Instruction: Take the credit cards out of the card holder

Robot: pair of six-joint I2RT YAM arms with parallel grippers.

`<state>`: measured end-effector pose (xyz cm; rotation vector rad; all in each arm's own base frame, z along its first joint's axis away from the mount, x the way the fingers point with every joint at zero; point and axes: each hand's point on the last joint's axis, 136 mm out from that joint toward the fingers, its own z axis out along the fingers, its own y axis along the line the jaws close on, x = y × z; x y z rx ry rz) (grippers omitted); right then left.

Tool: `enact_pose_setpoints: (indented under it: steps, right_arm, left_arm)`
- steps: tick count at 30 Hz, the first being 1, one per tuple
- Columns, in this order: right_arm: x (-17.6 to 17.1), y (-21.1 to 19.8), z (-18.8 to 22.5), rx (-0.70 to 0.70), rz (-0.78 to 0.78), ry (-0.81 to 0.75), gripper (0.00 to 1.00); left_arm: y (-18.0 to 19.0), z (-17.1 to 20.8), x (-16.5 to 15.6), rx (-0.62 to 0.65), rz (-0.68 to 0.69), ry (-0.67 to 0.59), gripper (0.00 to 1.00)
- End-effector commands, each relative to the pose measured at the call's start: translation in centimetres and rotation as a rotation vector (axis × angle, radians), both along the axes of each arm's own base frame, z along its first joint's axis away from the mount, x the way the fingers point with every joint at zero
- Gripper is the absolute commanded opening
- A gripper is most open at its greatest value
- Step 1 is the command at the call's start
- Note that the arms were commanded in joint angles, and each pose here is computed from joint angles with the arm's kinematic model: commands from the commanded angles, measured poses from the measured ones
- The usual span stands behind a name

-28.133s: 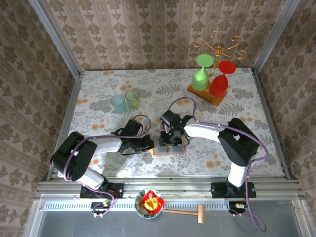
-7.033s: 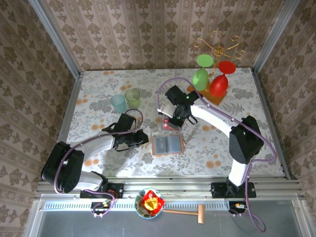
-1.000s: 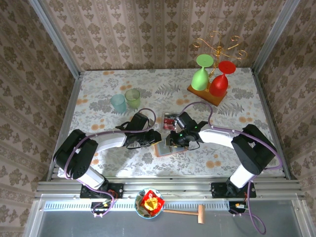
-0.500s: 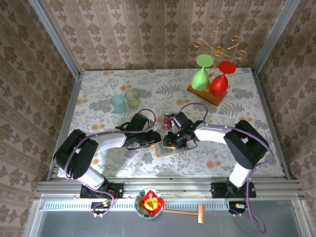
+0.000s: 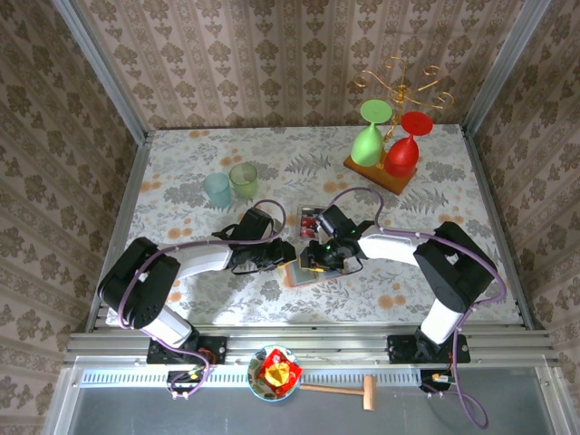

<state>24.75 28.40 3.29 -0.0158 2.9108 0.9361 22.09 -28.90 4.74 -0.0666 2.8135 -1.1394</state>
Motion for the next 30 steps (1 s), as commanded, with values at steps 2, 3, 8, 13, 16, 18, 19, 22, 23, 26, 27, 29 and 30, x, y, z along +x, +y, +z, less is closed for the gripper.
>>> enact_pose_setpoints:
  steps: [2,3,8,13,16,18,19,22,23,26,27,29,30]
  right_arm:
    - [0.0,-1.0,0.2,-0.011,-0.022,-0.013,0.32]
    - [0.0,-1.1,0.2,-0.008,-0.024,-0.013,0.32]
    - [0.1,-1.5,0.0,0.007,-0.036,-0.006,0.3]
    - [0.0,-1.9,-0.4,0.018,-0.046,0.003,0.27]
    - [0.0,-2.1,-0.7,0.02,-0.054,0.006,0.25]
    - [0.0,-2.2,-0.8,0.02,-0.06,0.008,0.24]
    - [-0.1,-2.3,-0.9,0.02,-0.061,0.009,0.24]
    - [-0.2,-2.5,-1.3,0.018,-0.067,0.017,0.21]
    - [-0.2,-2.5,-1.4,0.021,-0.068,0.017,0.19]
    - [-0.2,-2.7,-1.6,0.022,-0.073,0.021,0.15]
    - [-0.3,-2.7,-1.6,0.023,-0.073,0.022,0.14]
    - [-0.3,-2.7,-1.6,0.024,-0.076,0.024,0.13]
    - [-0.3,-2.6,-1.5,0.027,-0.076,0.025,0.13]
  left_arm:
    - [0.1,-0.4,-0.4,0.0,-0.001,0.02,0.28]
    - [0.0,-0.4,-0.3,-0.001,0.0,0.018,0.28]
    - [-0.2,-0.3,-0.3,-0.005,-0.004,0.015,0.28]
    - [-0.4,-0.2,-0.4,-0.006,-0.006,0.014,0.28]
    - [-0.5,-0.2,-0.4,-0.007,-0.008,0.015,0.28]
    - [-0.6,-0.3,-0.4,-0.007,-0.011,0.015,0.28]
    - [-0.7,-0.2,-0.4,-0.008,-0.011,0.015,0.28]
    - [-1.0,-0.1,-0.5,-0.011,-0.018,0.012,0.28]
    - [-1.0,-0.1,-0.4,-0.012,-0.016,0.012,0.28]
    - [-1.3,0.0,-0.3,-0.013,-0.02,0.007,0.29]
    - [-1.3,-0.1,-0.3,-0.013,-0.02,0.009,0.29]
    - [-1.2,-0.2,-0.3,-0.01,-0.018,0.008,0.29]
    - [-1.1,-0.3,-0.3,-0.004,-0.016,0.011,0.29]
